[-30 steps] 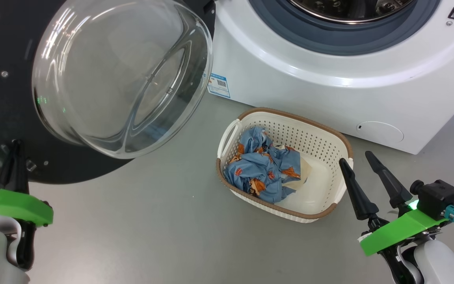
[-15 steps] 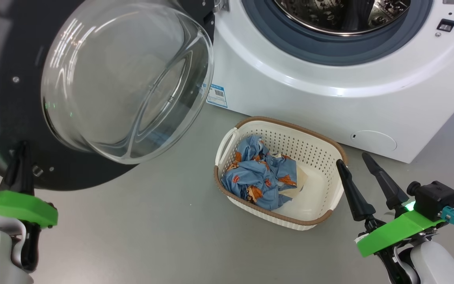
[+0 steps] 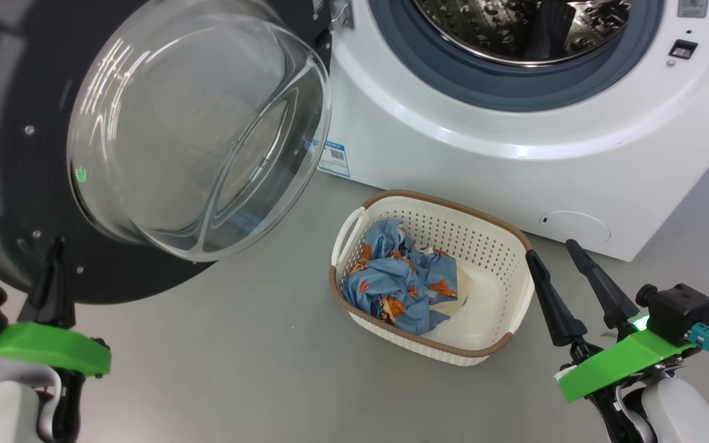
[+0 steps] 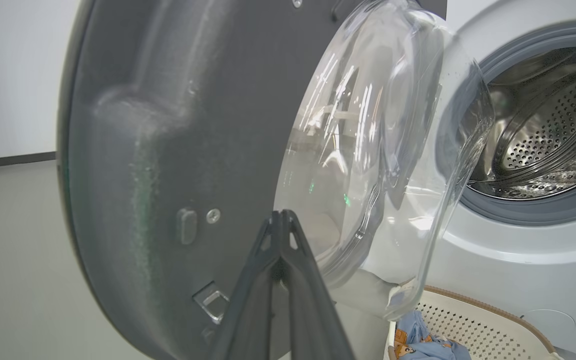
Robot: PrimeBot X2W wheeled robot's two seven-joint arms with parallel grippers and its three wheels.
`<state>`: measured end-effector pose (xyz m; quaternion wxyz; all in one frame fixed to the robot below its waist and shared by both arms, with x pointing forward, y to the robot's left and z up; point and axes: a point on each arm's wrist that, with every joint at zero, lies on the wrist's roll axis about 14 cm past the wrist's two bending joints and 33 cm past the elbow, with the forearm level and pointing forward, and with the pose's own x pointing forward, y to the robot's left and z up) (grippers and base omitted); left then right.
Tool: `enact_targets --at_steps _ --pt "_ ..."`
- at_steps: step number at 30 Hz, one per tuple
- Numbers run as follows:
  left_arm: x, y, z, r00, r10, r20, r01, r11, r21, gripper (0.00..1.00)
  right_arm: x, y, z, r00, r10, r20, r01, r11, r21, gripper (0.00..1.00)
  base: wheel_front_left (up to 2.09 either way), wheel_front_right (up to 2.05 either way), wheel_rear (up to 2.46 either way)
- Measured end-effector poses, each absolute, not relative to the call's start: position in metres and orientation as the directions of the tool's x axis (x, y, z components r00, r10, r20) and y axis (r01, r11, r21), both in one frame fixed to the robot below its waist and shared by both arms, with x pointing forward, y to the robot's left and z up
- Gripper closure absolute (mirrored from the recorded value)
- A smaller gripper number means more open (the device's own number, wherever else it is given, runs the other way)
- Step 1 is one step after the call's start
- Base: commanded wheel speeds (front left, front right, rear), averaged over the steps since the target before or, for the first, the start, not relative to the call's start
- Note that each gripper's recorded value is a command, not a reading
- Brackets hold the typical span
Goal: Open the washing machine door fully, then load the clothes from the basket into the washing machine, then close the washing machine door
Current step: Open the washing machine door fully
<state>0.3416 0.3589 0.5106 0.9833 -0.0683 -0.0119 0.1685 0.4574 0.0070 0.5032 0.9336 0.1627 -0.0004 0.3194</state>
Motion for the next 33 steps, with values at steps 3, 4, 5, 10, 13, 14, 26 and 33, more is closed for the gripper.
enact_targets --at_steps 3,4,5,10,13,14,26,33 --pt "0.341 0.350 0.513 0.948 0.317 0.019 -0.311 0.938 -0.154 0.00 0.456 0.002 0.506 0.802 0.588 0.107 -0.590 0.751 0.297 0.00 0.00 0.00 0.00" --pt "0.341 0.347 0.514 0.950 0.313 0.026 -0.305 0.939 -0.161 0.00 0.454 0.000 0.505 0.804 0.586 0.103 -0.587 0.754 0.296 0.00 0.00 0.00 0.00" --pt "0.341 0.343 0.516 0.951 0.306 0.034 -0.297 0.940 -0.168 0.00 0.452 -0.002 0.503 0.807 0.582 0.097 -0.582 0.758 0.295 0.00 0.00 0.00 0.00" --pt "0.342 0.324 0.520 0.962 0.266 0.064 -0.251 0.950 -0.186 0.00 0.446 -0.014 0.505 0.821 0.564 0.092 -0.564 0.775 0.285 0.00 0.00 0.00 0.00" --pt "0.344 0.311 0.524 0.967 0.238 0.085 -0.218 0.956 -0.197 0.00 0.444 -0.021 0.509 0.829 0.550 0.100 -0.554 0.785 0.277 0.00 0.00 0.00 0.00" --pt "0.345 0.307 0.525 0.969 0.230 0.092 -0.208 0.957 -0.201 0.00 0.444 -0.023 0.510 0.832 0.545 0.102 -0.550 0.789 0.274 0.00 0.00 0.00 0.00" --pt "0.356 0.258 0.539 0.981 0.115 0.153 -0.079 0.971 -0.227 0.00 0.430 -0.064 0.524 0.879 0.459 0.126 -0.476 0.843 0.250 0.00 0.00 0.00 0.00" --pt "0.368 0.224 0.540 0.986 0.032 0.165 0.007 0.974 -0.228 0.00 0.421 -0.093 0.528 0.909 0.395 0.130 -0.415 0.879 0.235 0.00 0.00 0.00 0.00"
